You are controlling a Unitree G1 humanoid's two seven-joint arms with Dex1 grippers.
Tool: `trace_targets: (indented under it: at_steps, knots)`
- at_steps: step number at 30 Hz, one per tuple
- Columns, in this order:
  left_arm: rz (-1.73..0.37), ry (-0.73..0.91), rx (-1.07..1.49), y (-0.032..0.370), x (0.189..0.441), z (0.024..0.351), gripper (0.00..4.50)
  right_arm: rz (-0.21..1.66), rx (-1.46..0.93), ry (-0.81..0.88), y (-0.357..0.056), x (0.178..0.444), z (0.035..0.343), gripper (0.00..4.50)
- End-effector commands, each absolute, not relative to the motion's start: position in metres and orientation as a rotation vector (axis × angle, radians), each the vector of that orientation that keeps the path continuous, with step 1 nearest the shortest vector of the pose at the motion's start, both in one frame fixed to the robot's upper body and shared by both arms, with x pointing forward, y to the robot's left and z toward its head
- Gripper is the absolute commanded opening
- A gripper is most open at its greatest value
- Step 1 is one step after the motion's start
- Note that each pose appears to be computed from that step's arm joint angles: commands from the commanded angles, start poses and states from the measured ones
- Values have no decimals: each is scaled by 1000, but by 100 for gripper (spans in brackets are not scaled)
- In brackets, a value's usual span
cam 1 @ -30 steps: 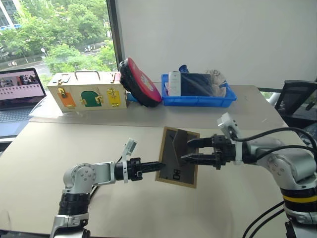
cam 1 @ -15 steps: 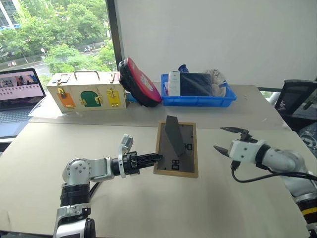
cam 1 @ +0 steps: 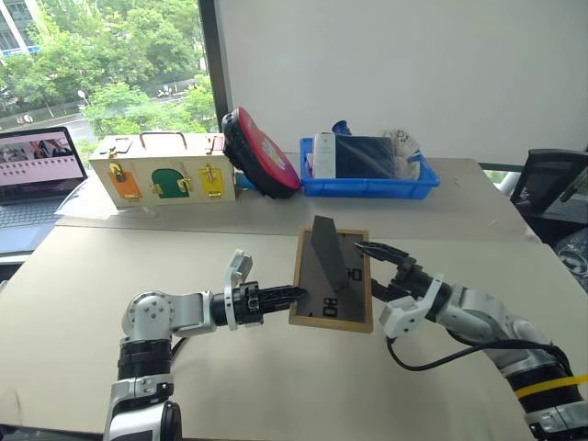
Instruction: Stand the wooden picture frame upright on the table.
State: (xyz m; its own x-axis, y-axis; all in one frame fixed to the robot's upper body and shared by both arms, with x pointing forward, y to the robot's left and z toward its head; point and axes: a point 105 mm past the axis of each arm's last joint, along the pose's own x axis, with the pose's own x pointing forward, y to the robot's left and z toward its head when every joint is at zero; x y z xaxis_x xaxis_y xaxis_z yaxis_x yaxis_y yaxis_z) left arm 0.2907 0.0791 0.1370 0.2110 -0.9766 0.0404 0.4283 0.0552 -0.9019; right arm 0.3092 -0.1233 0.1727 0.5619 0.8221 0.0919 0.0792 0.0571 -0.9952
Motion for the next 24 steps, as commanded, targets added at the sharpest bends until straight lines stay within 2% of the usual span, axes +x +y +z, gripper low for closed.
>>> trace_targets:
  at_steps: [1, 4, 5, 6, 9, 11, 12, 13, 14, 17, 18, 21, 24]
  knots:
    - [-1257, 685, -877, 77, 293, 147, 113, 641, -1393, -961, -113, 303, 196, 314]
    - [-1237, 655, -829, 83, 297, 147, 113, 643, -1389, -961, -115, 304, 197, 213]
    - [-1241, 634, -811, 85, 298, 149, 113, 641, -1391, -961, -117, 304, 197, 195]
    - [-1247, 621, -797, 86, 298, 150, 113, 639, -1393, -961, -118, 305, 198, 181]
    - [-1290, 543, -744, 91, 297, 158, 113, 632, -1394, -959, -121, 306, 198, 180]
    - [-1317, 521, -738, 93, 294, 161, 211, 626, -1395, -963, -122, 307, 199, 180]
    - [-1324, 507, -741, 96, 294, 163, 246, 622, -1395, -965, -123, 307, 200, 173]
    - [-1320, 477, -723, 101, 295, 164, 276, 619, -1397, -969, -123, 308, 201, 152]
    - [-1296, 419, -696, 113, 299, 169, 326, 615, -1397, -970, -125, 309, 203, 129]
    - [-1217, 277, -577, 143, 309, 179, 436, 619, -1377, -955, -127, 315, 209, 130]
    - [-1207, 236, -554, 154, 309, 184, 450, 631, -1359, -938, -126, 318, 210, 130]
    - [-1197, 147, -490, 177, 305, 196, 450, 702, -1271, -871, -120, 325, 213, 130]
    - [-1200, 100, -381, 187, 294, 199, 450, 880, -1026, -697, -104, 332, 213, 130]
